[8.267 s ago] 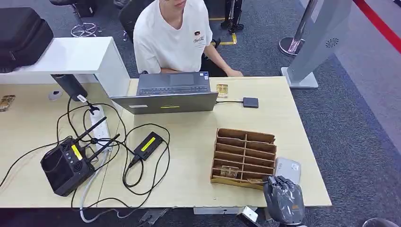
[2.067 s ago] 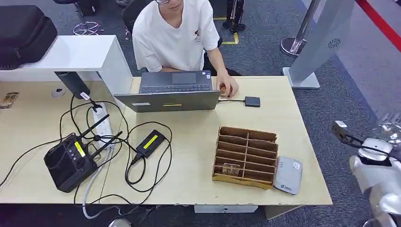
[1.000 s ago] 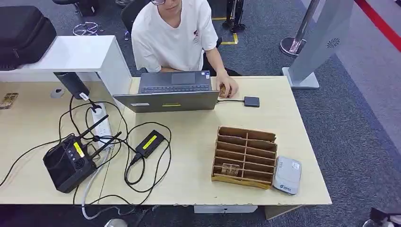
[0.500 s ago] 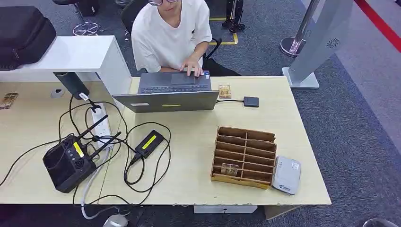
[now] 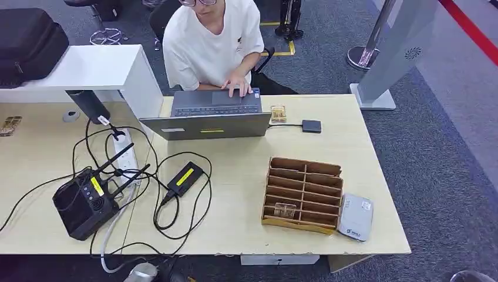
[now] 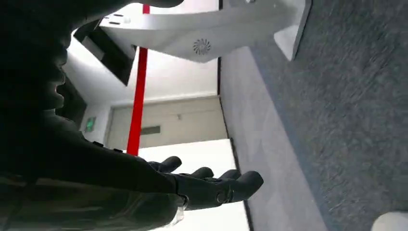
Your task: Pass the card to the sensor for recognition and then transmit it.
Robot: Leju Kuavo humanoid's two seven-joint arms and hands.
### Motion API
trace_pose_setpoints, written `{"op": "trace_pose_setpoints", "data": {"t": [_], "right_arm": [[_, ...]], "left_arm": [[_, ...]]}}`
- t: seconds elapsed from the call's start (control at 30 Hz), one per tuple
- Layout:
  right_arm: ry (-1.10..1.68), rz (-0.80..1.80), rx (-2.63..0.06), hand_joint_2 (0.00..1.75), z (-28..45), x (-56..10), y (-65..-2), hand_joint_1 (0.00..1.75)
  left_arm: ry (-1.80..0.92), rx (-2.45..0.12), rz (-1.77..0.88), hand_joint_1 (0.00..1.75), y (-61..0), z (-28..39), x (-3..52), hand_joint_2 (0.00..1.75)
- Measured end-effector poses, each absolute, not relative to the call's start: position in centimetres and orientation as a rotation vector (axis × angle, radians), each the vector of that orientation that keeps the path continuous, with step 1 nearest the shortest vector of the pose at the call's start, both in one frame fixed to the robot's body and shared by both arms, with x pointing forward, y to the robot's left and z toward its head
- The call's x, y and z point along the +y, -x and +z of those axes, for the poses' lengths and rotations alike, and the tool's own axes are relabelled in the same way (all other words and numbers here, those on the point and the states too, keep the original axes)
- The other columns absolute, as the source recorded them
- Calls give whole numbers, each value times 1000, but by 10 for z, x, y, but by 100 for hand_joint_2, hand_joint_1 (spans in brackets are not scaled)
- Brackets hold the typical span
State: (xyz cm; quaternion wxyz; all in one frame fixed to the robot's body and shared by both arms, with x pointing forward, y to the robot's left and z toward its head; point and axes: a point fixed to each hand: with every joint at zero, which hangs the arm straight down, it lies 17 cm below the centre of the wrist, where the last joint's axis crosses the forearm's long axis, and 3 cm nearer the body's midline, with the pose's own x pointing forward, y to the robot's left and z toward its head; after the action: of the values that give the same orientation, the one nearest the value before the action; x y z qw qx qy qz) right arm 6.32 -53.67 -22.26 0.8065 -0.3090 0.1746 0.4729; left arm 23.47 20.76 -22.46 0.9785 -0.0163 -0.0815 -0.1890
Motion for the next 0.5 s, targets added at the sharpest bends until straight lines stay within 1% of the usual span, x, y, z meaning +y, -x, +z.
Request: {"op": "trace_pose_setpoints", "data": {"t": [0.23, 0.5], "right_arm": [[564, 1024, 364, 175, -240, -490, -46, 0], [550, 1025, 320, 175, -247, -466, -51, 0]], "left_arm": [[31, -159, -389, 0, -235, -224, 205, 175], [-14, -158, -405, 0, -236, -225, 212, 175]]}}
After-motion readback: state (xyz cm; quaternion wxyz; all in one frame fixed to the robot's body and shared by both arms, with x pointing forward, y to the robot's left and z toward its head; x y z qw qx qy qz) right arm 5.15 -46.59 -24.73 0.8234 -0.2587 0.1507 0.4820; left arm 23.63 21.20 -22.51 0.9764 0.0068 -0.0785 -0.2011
